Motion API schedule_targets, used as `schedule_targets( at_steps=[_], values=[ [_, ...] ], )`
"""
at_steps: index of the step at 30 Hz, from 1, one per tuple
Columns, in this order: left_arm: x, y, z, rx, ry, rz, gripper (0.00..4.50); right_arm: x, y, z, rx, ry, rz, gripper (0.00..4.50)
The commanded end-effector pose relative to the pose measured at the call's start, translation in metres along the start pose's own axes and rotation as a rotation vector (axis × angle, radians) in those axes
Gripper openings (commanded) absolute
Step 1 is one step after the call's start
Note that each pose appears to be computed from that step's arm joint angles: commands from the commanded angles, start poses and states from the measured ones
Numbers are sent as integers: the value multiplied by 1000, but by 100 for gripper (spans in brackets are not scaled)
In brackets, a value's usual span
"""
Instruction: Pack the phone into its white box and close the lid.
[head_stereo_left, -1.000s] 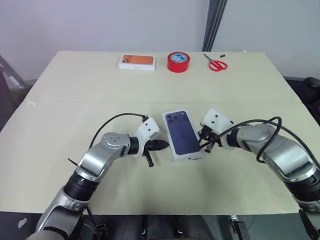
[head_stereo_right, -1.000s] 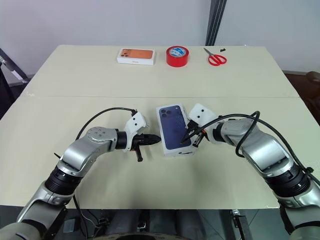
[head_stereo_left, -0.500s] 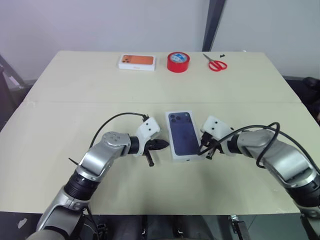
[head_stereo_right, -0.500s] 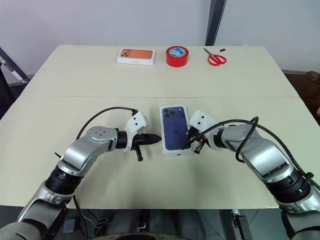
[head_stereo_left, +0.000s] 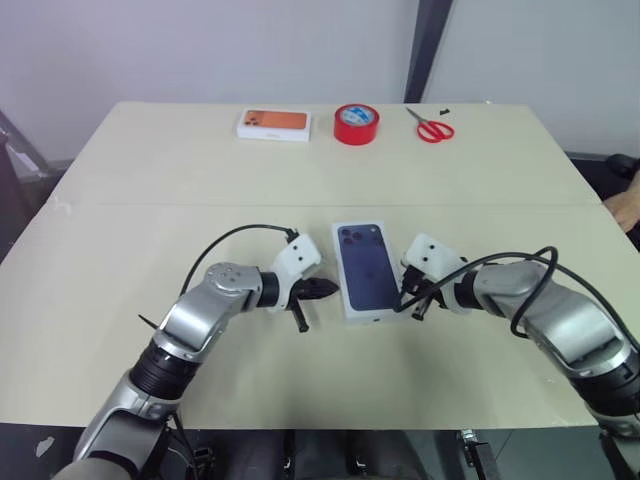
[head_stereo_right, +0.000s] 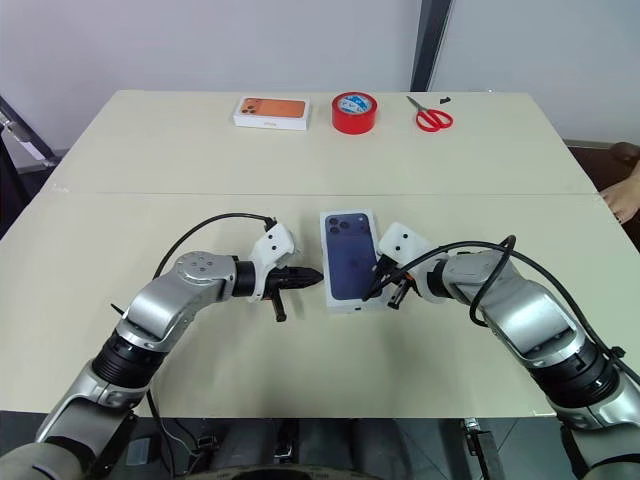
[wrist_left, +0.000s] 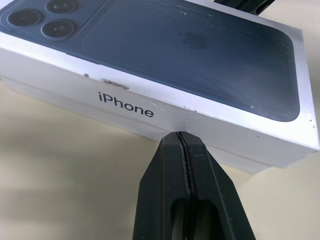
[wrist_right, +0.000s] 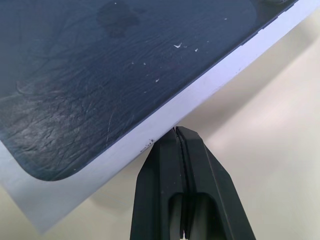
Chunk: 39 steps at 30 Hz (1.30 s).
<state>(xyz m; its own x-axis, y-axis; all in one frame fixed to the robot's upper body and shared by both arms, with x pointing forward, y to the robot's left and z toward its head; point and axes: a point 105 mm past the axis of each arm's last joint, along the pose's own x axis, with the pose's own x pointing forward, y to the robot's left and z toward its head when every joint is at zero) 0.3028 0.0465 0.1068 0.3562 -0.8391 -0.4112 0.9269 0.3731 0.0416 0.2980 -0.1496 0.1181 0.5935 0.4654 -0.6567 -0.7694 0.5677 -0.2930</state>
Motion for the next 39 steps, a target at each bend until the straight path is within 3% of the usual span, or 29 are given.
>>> schedule_targets(
  at_steps=[1, 13, 20, 24, 27, 31, 39],
  values=[
    [-3, 2, 6, 23, -24, 9, 0, -4, 5, 11, -43, -47, 10, 3],
    [-2, 6, 7, 14, -34, 27, 0, -7, -1, 6, -60, -23, -6, 3],
    [-1, -1, 5, 26, -24, -3, 0, -31, -19, 11, -92, -56, -29, 3],
    [-6, 1, 3, 21, -23, 10, 0, -45, -8, 25, -101, -164, 62, 3],
    [-14, 11, 6, 3, -47, 55, 0, -42, 22, 24, -99, -194, 193, 3],
    [-21, 23, 20, -25, -111, 96, 0, -30, 40, 5, -94, -127, 236, 3],
    [-8, 27, 36, 8, -137, 103, 0, -15, 40, -20, -79, -31, 206, 3]
  ],
)
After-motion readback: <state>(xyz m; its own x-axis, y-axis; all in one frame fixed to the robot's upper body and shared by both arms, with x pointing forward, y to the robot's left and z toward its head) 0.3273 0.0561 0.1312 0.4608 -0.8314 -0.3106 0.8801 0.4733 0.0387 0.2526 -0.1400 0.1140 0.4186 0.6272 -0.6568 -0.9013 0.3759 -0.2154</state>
